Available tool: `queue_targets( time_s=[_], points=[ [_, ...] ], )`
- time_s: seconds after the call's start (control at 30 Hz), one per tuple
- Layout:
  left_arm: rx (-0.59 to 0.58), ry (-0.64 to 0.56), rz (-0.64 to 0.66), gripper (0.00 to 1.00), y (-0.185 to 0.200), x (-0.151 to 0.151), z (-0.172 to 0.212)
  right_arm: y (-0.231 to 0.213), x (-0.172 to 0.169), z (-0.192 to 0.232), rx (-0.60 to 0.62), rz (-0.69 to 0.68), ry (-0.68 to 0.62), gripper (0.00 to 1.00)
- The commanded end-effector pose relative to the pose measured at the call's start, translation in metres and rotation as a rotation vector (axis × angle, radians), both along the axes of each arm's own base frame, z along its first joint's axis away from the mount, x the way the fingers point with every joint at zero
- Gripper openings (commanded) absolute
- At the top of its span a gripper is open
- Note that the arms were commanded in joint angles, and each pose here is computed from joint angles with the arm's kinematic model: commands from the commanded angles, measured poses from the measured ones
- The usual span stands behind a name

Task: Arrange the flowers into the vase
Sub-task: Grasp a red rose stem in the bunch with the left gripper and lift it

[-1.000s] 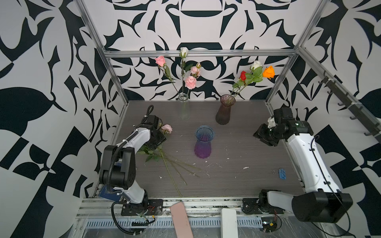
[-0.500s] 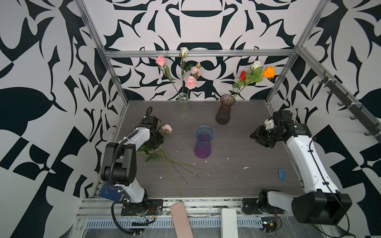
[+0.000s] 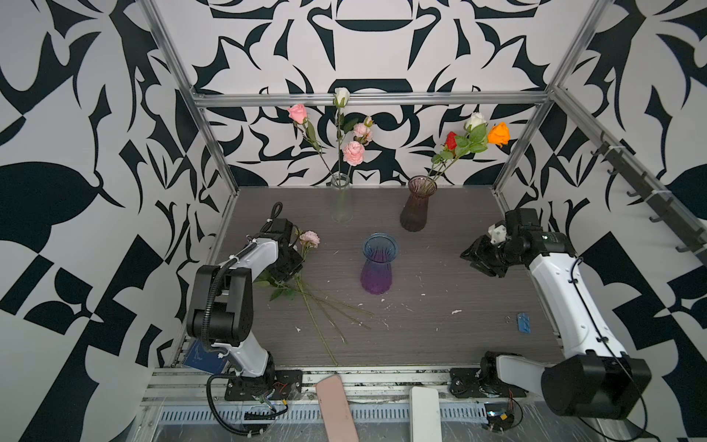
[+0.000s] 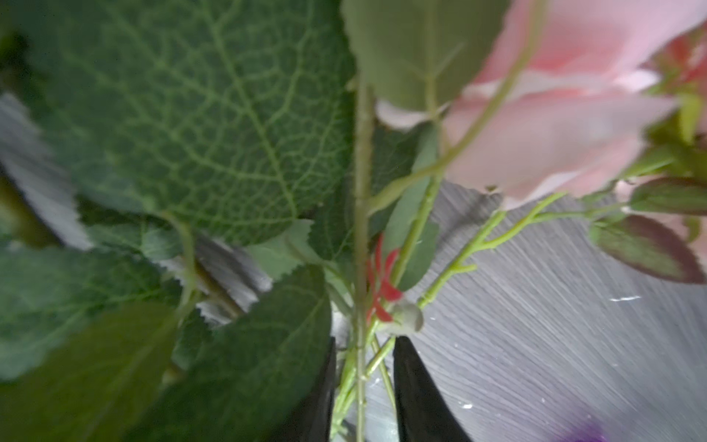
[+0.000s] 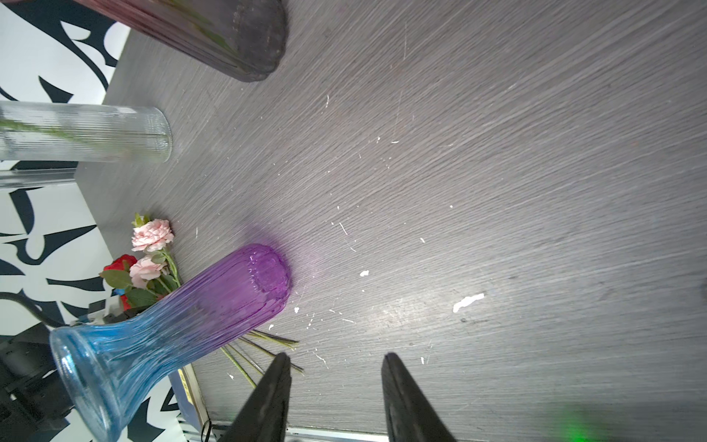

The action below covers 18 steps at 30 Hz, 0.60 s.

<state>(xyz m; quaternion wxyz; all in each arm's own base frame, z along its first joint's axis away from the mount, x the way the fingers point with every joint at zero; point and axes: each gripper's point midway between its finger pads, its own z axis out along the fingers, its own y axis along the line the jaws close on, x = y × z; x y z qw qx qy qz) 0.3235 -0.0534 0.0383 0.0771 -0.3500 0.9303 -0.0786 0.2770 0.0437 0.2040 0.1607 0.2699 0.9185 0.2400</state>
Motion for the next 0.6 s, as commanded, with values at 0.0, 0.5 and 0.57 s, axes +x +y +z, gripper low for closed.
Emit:
queue_targets(
  time_s=[0.0, 0.5, 0.57],
  points=[
    [0.003, 0.039, 0.026, 0.28, 0.004, -0.014, -0.004, 0.002, 0.004, 0.007, 0.025, -0.006, -0.037, 0.43],
    [-0.028, -0.049, 0.052, 0.03, 0.003, 0.009, 0.023, 0.007, 0.010, 0.010, 0.057, 0.003, -0.045, 0.43],
    [-0.044, -0.084, 0.070, 0.02, 0.002, 0.013, 0.037, 0.009, 0.013, 0.010, 0.076, 0.002, -0.047, 0.43]
  ],
)
